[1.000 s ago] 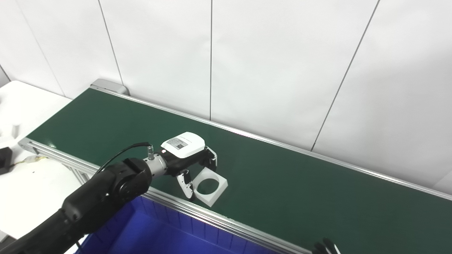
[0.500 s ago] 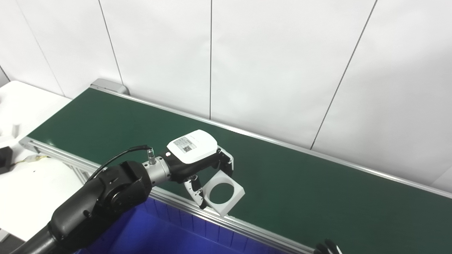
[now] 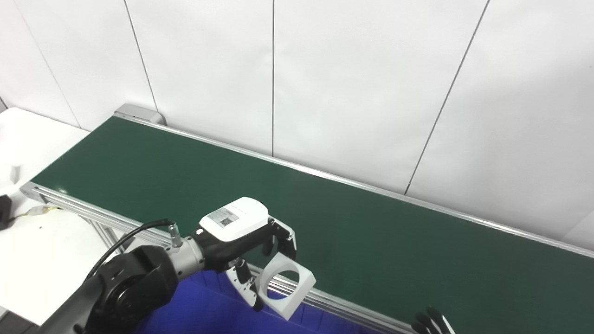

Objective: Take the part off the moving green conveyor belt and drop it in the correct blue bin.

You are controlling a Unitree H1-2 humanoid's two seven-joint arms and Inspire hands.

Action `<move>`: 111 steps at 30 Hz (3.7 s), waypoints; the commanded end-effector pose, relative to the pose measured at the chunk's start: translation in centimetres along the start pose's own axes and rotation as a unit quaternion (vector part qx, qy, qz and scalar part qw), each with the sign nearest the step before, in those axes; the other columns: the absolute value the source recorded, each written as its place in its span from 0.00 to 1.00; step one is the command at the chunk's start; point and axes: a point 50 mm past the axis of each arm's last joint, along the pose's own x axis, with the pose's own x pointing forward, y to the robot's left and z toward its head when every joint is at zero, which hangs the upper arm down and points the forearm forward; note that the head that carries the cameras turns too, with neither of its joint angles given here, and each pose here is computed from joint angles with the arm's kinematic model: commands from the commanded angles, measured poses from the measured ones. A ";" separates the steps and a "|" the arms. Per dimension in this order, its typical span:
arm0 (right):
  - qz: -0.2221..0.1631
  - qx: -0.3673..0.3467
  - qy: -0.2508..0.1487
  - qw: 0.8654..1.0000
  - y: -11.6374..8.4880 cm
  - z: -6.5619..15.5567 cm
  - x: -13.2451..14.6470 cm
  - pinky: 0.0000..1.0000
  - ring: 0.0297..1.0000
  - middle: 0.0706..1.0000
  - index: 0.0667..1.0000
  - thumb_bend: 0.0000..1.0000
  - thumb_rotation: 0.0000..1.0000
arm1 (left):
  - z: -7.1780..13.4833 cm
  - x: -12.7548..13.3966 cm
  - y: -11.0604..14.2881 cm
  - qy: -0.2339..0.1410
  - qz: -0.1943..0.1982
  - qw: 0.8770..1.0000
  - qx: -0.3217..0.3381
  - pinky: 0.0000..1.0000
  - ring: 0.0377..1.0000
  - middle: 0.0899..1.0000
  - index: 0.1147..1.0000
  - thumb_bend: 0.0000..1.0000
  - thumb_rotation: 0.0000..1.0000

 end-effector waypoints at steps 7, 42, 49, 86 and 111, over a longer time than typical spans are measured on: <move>-0.005 -0.007 -0.023 1.000 -1.0 2.0 0.6 0.77 0.82 0.84 0.88 0.77 0.49 | 0.6 -1.3 -0.8 0.002 0.033 0.999 -0.032 0.40 0.36 0.35 0.44 0.52 0.00; -0.017 -0.023 -0.023 0.999 -2.5 3.0 0.7 0.71 0.78 0.81 0.86 0.74 0.59 | -4.1 -1.0 -13.0 0.129 -0.072 0.988 -0.048 0.59 0.51 0.43 0.43 0.52 0.00; -0.017 -0.024 -0.024 0.999 -2.4 3.0 0.8 0.71 0.78 0.81 0.86 0.75 0.59 | -4.7 -0.8 -13.5 0.133 -0.073 0.988 -0.030 0.60 0.52 0.43 0.43 0.52 0.00; -0.012 -0.020 -0.024 0.999 -0.6 2.4 0.9 0.72 0.78 0.81 0.86 0.78 0.56 | 3.2 -2.2 -3.4 0.004 0.017 0.970 -0.242 0.74 0.88 0.91 0.90 0.88 0.36; -0.012 -0.019 -0.015 1.000 2.6 1.8 1.1 0.74 0.81 0.83 0.88 0.81 0.63 | 2.2 3.8 -15.0 -0.080 0.016 0.815 -0.574 0.85 0.86 0.87 0.88 1.00 0.40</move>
